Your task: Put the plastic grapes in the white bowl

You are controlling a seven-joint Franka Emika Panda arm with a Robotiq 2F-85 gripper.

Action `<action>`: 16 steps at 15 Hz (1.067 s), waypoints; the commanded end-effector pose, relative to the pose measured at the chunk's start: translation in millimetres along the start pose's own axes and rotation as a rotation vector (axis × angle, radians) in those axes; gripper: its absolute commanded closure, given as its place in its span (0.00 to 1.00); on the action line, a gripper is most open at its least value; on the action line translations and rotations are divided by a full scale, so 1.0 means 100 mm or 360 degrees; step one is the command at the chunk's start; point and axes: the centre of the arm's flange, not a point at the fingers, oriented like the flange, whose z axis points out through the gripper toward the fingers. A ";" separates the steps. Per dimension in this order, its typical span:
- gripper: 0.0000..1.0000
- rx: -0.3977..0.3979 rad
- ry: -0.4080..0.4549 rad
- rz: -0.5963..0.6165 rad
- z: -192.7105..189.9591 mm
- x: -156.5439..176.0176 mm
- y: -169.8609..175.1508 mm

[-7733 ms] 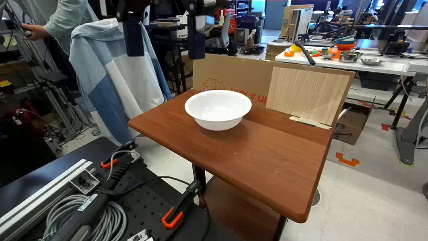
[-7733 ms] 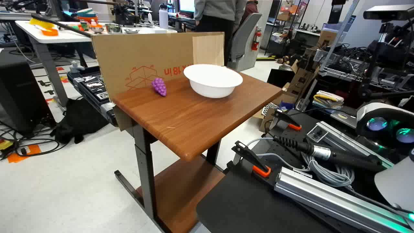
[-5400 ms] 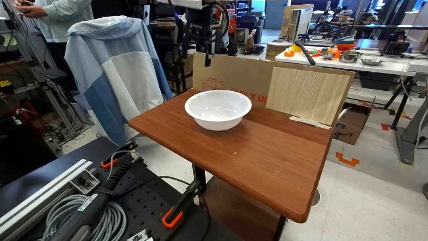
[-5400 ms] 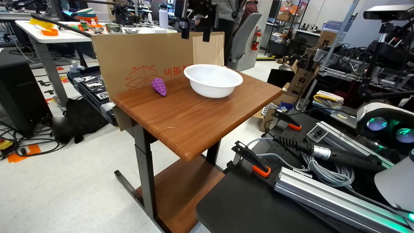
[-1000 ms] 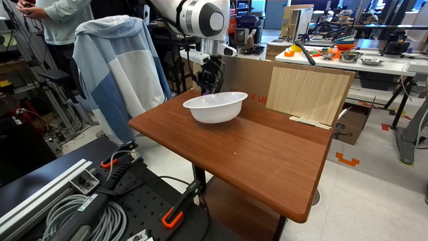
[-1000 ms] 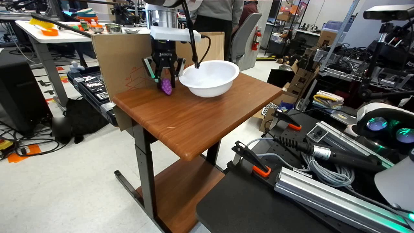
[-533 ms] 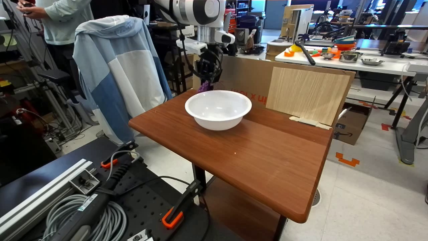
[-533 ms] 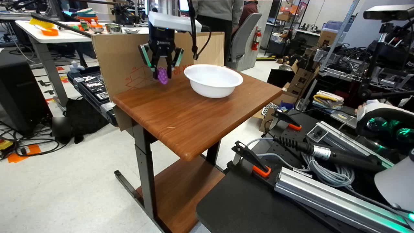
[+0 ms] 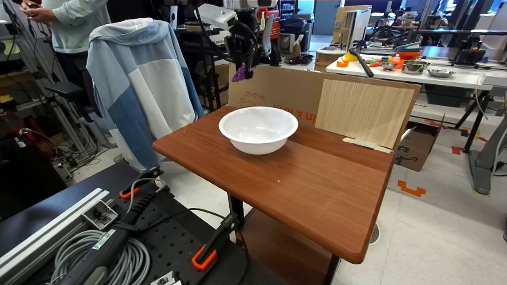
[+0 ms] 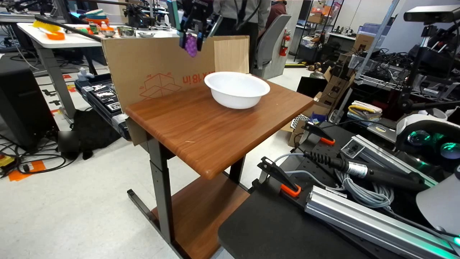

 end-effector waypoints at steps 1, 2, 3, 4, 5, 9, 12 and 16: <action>0.78 0.0068 -0.0086 0.0140 0.02 -0.37 0.86; 0.78 0.0076 -0.0146 0.0191 0.12 -0.38 1.08; 0.78 0.0076 -0.0200 0.0243 0.25 -0.36 1.30; 0.78 0.0068 -0.0265 0.0298 0.42 -0.31 1.51; 0.78 0.0054 -0.0313 0.0348 0.55 -0.30 1.69; 0.28 0.0046 -0.0525 0.0445 0.96 -0.31 2.09; 0.14 0.0068 -0.0607 0.0425 0.98 -0.36 2.10; 0.09 0.0007 -0.0589 0.0416 1.02 -0.46 2.08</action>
